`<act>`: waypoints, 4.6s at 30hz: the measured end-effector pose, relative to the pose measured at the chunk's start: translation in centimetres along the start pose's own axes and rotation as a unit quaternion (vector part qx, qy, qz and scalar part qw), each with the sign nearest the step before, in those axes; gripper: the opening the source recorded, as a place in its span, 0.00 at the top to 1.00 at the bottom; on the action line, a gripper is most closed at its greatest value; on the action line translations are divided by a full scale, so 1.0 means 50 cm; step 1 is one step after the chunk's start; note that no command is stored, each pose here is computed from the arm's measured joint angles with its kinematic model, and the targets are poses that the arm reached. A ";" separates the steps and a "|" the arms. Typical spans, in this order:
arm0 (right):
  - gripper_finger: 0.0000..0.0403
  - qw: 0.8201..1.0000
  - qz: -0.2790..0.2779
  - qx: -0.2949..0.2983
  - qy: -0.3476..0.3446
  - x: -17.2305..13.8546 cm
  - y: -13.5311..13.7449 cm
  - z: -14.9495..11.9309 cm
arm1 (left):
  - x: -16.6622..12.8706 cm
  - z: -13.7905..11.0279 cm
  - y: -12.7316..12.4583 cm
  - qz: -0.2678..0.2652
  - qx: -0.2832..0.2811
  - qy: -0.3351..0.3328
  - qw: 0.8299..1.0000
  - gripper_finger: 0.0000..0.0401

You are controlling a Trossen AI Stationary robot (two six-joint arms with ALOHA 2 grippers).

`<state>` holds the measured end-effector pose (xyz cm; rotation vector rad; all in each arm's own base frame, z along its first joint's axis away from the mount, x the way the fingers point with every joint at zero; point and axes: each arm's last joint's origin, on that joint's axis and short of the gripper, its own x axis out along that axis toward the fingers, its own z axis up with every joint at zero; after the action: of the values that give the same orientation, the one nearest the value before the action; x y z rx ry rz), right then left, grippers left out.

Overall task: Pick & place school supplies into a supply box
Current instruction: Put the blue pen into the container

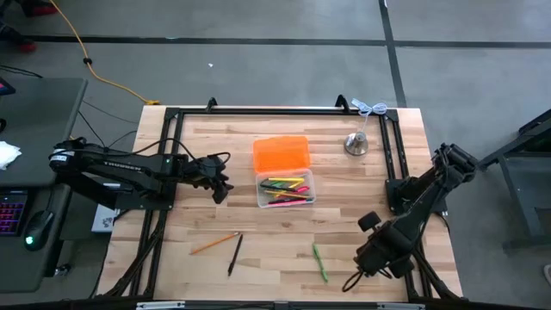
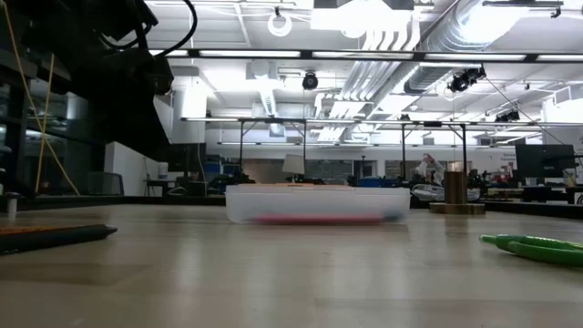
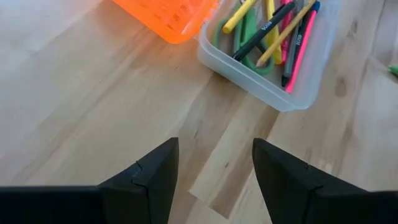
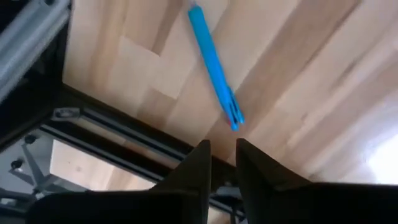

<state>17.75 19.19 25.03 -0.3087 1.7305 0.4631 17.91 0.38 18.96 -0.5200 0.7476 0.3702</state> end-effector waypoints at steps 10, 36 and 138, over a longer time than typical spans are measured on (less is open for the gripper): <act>0.87 0.999 0.011 -0.023 -0.040 0.033 0.015 0.012 | 0.000 0.000 -0.001 -0.007 -0.002 0.005 1.000 0.42; 0.88 1.000 -0.002 -0.004 -0.029 0.102 -0.003 0.005 | -0.014 0.037 -0.044 0.007 0.052 -0.177 0.983 0.42; 0.69 0.995 0.030 -0.026 -0.094 0.250 -0.046 -0.013 | -0.061 -0.137 0.064 -0.202 -0.002 -0.260 0.944 0.42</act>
<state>15.62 17.45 12.62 -0.2435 1.5497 0.5635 10.54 -1.31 15.94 -0.5342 0.1195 0.1113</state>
